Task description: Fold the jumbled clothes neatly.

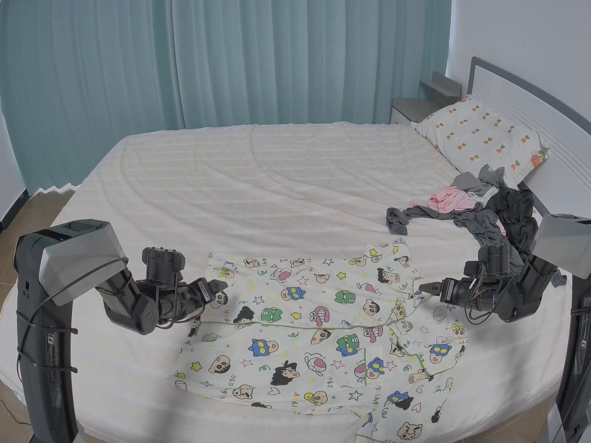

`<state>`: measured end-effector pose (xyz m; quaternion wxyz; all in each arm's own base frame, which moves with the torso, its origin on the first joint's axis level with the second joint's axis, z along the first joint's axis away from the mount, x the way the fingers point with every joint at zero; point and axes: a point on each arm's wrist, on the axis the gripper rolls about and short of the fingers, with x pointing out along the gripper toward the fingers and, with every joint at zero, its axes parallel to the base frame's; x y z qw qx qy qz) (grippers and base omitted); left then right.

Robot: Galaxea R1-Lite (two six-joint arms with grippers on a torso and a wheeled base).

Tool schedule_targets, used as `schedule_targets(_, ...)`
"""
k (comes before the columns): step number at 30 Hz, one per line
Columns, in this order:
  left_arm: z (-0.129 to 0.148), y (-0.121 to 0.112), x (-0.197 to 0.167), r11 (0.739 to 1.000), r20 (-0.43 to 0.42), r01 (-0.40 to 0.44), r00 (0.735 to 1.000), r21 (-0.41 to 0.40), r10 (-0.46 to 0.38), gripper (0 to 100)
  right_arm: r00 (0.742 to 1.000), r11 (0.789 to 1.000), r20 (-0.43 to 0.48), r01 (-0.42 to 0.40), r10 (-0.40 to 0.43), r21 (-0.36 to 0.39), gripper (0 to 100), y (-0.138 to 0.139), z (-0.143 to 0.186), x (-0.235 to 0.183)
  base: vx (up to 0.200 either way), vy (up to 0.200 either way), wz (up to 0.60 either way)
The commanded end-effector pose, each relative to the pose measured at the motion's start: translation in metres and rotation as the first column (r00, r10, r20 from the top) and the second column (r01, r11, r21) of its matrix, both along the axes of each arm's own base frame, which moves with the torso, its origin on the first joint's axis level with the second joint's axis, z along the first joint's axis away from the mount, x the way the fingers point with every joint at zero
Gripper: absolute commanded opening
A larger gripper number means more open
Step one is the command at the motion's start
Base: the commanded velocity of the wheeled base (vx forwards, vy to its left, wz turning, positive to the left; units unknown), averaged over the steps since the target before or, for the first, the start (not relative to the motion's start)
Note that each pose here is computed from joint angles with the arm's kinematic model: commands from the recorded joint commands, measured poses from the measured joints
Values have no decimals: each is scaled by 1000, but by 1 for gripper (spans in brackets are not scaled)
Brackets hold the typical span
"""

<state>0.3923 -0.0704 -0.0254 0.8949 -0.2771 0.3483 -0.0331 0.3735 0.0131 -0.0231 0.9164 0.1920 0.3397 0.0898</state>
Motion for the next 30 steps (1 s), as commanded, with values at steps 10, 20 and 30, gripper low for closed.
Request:
schedule_targets(10, -25, -1, 11, 1000, -19, 16, 1000, 18, -16, 100, 1000, 1000, -1, -1, 1, 0, 100, 0, -1, 0, 0, 0, 0)
schedule_targets(20, -30, -7, 10, 999, -27, 28, 999, 24, -28, 100, 1000, 1000, -2, -4, 4, 1, 100, 2, -1, 0, 0, 0, 0)
schedule_targets(30, -31, -4, 7, 999, 28, -13, 1000, 38, 12, 0, 1000, 1000, -8, -6, 6, 1, 100, 2, -3, 0, 0, 0, 0)
